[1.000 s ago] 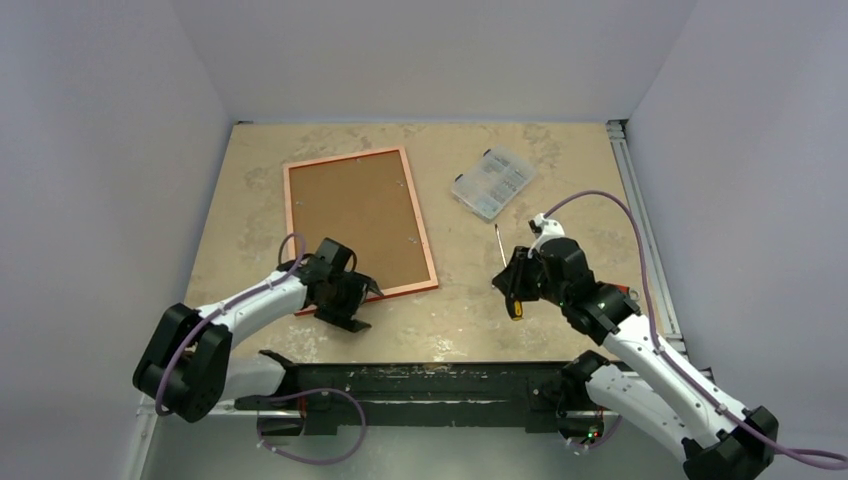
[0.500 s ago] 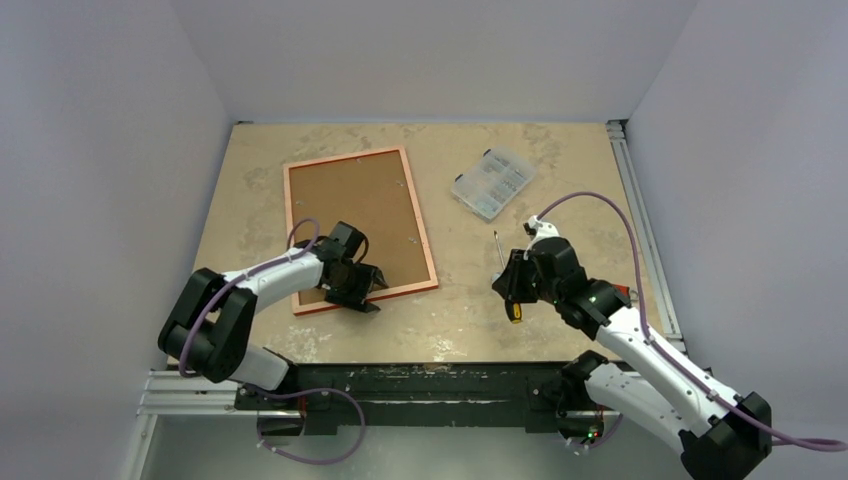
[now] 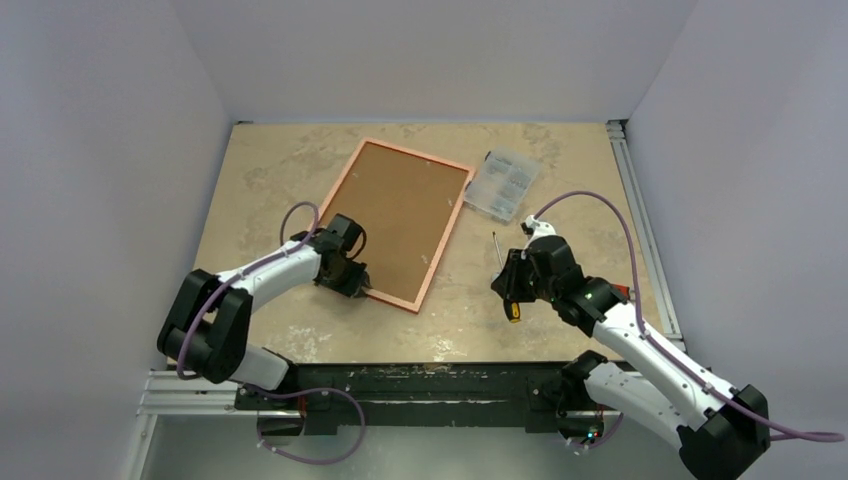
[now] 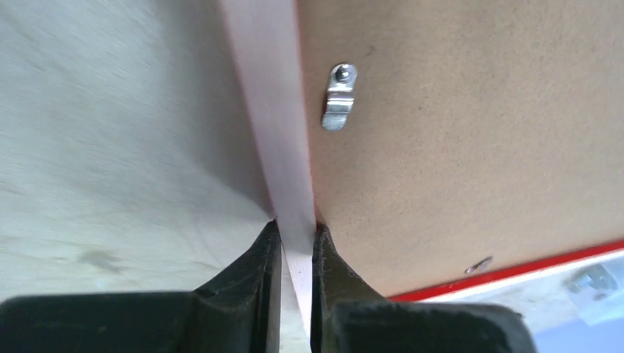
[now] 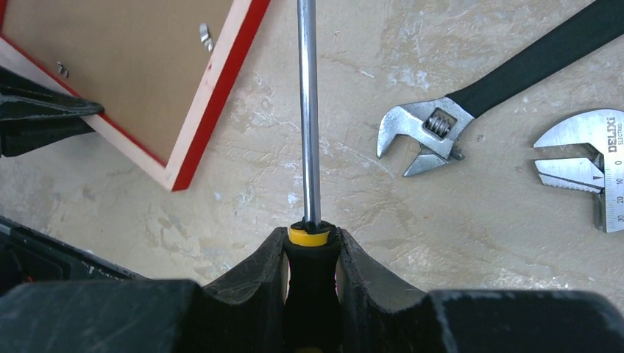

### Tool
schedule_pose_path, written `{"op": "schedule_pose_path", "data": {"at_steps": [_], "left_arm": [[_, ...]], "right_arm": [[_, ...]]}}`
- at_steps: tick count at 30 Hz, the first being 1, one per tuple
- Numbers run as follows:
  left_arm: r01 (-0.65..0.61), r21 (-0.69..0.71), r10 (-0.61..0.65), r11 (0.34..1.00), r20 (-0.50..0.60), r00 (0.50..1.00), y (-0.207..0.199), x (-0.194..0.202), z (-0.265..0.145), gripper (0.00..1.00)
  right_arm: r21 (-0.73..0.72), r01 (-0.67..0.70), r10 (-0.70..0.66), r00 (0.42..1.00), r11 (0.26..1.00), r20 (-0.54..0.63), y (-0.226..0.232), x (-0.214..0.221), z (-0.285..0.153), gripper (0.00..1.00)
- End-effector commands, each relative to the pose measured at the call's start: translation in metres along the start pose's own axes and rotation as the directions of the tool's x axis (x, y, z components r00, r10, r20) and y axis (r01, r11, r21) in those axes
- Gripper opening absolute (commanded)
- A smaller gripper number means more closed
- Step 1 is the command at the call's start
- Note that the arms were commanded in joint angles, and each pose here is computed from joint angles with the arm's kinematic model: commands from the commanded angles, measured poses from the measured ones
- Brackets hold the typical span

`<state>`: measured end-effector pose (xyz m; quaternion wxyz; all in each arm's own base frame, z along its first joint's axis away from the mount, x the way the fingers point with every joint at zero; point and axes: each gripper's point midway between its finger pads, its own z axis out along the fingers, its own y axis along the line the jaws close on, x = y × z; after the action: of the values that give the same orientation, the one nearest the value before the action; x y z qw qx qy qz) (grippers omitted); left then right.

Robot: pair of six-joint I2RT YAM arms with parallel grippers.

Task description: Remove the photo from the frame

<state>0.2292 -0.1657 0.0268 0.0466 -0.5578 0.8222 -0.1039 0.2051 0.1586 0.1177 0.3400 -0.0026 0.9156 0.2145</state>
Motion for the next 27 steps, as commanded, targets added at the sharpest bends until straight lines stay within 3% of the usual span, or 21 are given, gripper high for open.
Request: {"op": "schedule_pose_path", "data": {"at_steps": [1, 7, 13, 15, 19, 21, 24, 27], "left_arm": [[-0.286, -0.130, 0.301, 0.949, 0.120, 0.946, 0.044, -0.041, -0.016, 0.01], [-0.301, -0.210, 0.352, 0.930, 0.274, 0.895, 0.070, -0.108, -0.064, 0.00], [-0.325, -0.213, 0.387, 0.922, 0.442, 0.809, 0.061, -0.161, -0.110, 0.00], [-0.356, -0.199, 0.408, 0.913, 0.420, 0.811, 0.055, -0.168, -0.108, 0.00], [-0.347, -0.186, 0.388, 0.919, 0.272, 0.881, 0.059, -0.174, -0.081, 0.01], [-0.293, -0.196, 0.332, 0.936, 0.211, 0.919, 0.068, -0.178, -0.069, 0.09], [-0.187, -0.182, 0.222, 0.965, 0.201, 0.954, 0.076, -0.186, -0.064, 0.39], [-0.172, -0.125, 0.199, 0.977, 0.256, 0.946, 0.066, -0.187, -0.075, 0.48]], "right_arm": [[-0.035, -0.005, 0.008, 0.998, 0.999, 0.069, 0.010, -0.017, -0.003, 0.00], [-0.036, -0.011, 0.014, 0.998, 0.999, 0.062, 0.007, -0.010, 0.001, 0.00], [-0.042, -0.007, 0.009, 0.999, 0.999, 0.047, 0.009, -0.009, 0.007, 0.00], [-0.039, -0.007, 0.009, 0.999, 0.999, 0.042, 0.008, -0.007, 0.009, 0.00], [-0.045, -0.018, 0.020, 0.999, 0.999, 0.050, 0.010, -0.010, 0.007, 0.00], [-0.039, -0.014, 0.015, 0.999, 0.999, 0.043, 0.009, -0.009, 0.005, 0.00], [-0.035, -0.016, 0.017, 0.999, 0.999, 0.042, 0.007, -0.007, 0.005, 0.00], [-0.041, -0.025, 0.027, 0.999, 0.999, 0.045, 0.009, -0.009, 0.005, 0.00]]}}
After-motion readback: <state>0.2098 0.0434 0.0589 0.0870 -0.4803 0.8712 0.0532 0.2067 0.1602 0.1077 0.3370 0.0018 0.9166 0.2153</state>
